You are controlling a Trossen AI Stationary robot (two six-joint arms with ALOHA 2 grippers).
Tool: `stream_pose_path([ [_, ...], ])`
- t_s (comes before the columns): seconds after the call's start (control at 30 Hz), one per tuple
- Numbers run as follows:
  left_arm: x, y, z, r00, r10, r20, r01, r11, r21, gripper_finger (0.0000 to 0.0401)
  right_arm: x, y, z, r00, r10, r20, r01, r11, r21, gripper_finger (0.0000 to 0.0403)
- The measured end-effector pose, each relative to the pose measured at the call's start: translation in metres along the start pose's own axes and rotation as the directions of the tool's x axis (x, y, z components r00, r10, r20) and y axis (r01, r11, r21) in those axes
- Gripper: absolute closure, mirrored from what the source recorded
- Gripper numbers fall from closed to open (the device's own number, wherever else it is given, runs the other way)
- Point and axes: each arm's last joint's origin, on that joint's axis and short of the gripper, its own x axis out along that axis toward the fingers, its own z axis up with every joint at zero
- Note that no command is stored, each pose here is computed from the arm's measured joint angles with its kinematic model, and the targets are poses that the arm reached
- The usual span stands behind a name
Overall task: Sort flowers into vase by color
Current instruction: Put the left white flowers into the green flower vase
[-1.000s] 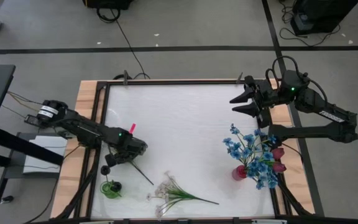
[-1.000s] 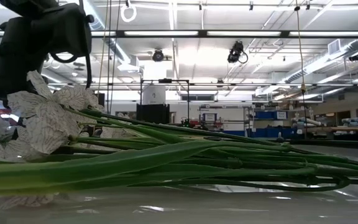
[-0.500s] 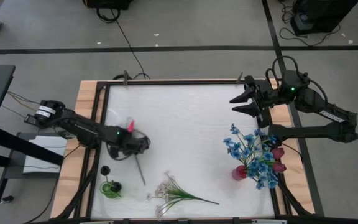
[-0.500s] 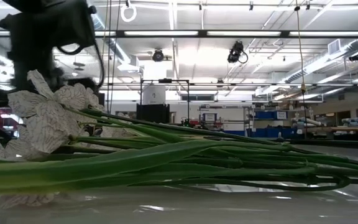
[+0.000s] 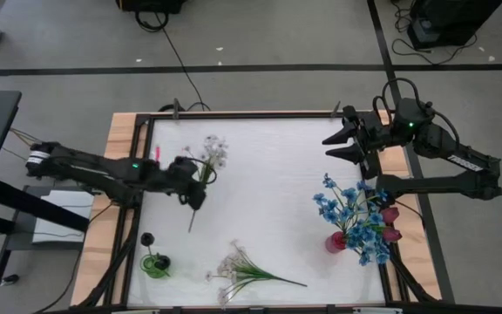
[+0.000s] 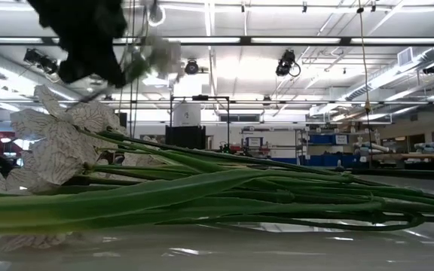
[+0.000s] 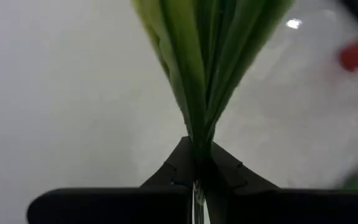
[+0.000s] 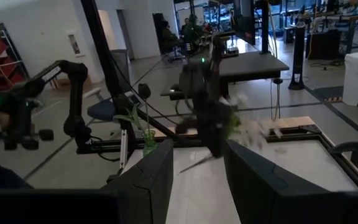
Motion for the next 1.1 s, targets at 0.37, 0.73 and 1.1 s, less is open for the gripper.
stream_pose_path([
  [0.37,-0.128,0.019,0.035,0.968,-0.191,0.165,0.086,0.864,0.496,0.0381,0.000,0.000,0.001,1.000,0.001,0.006,-0.001,1.000,-0.003,0.0252],
  [0.73,-0.188,0.087,-0.007,0.816,-0.555,0.163,0.352,0.701,0.620,0.0381,0.000,0.000,0.001,1.000,0.001,0.006,-0.001,1.000,-0.003,0.0252],
  [1.1,-0.181,0.093,-0.040,0.201,-0.975,-0.100,0.714,0.076,0.696,0.0381,0.000,0.000,0.001,1.000,0.000,0.006,0.000,1.000,-0.003,0.0252],
])
